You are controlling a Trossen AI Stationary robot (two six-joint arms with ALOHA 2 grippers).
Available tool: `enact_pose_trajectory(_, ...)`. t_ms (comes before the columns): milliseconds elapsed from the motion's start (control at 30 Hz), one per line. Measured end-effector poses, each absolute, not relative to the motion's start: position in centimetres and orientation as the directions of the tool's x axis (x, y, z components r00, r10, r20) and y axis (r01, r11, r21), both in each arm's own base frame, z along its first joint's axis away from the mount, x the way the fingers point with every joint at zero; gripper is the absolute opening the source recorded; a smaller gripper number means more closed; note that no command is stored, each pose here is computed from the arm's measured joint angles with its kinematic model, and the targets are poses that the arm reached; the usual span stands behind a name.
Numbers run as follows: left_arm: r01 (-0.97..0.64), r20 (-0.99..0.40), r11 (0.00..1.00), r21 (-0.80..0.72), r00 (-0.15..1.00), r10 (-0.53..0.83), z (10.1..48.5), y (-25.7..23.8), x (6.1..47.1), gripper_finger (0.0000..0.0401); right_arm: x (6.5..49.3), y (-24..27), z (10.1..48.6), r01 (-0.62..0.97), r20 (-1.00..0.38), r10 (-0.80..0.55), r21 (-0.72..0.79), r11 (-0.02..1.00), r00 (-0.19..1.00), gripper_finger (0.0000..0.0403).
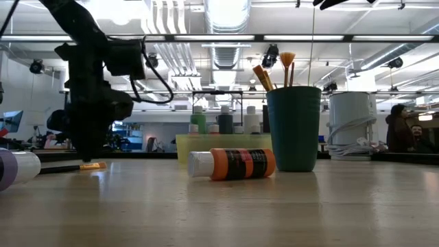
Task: Pick & Place Paint Supplies
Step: Put the gold paint brush into the green cup
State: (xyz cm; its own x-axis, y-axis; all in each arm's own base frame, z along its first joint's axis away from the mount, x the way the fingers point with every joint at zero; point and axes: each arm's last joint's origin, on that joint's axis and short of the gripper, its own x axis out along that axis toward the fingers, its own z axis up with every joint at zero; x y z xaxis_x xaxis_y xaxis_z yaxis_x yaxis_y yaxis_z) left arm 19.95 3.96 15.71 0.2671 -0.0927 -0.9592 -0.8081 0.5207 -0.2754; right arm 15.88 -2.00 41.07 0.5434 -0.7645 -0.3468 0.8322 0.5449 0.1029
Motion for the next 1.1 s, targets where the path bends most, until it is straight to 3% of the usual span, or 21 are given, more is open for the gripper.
enact_pose_trajectory(333,-0.78,-0.93,0.523,-0.343,0.36,-0.072,15.7,4.1,20.7,0.0156,15.9,-2.0,41.1,0.832,-0.347,-0.764,0.103,0.545,0.544,0.0136)
enact_pose_trajectory(767,-0.794,-0.944,0.516,-0.322,0.313,-0.106,14.5,4.1,21.2,0.0155,15.9,-2.0,41.1,0.832,-0.347,-0.765,0.103,0.545,0.543,0.0164)
enact_pose_trajectory(1100,-0.8,-0.947,0.514,-0.311,0.306,-0.096,14.4,3.5,21.3,0.0134,15.9,-2.0,41.1,0.833,-0.346,-0.766,0.101,0.544,0.542,0.014)
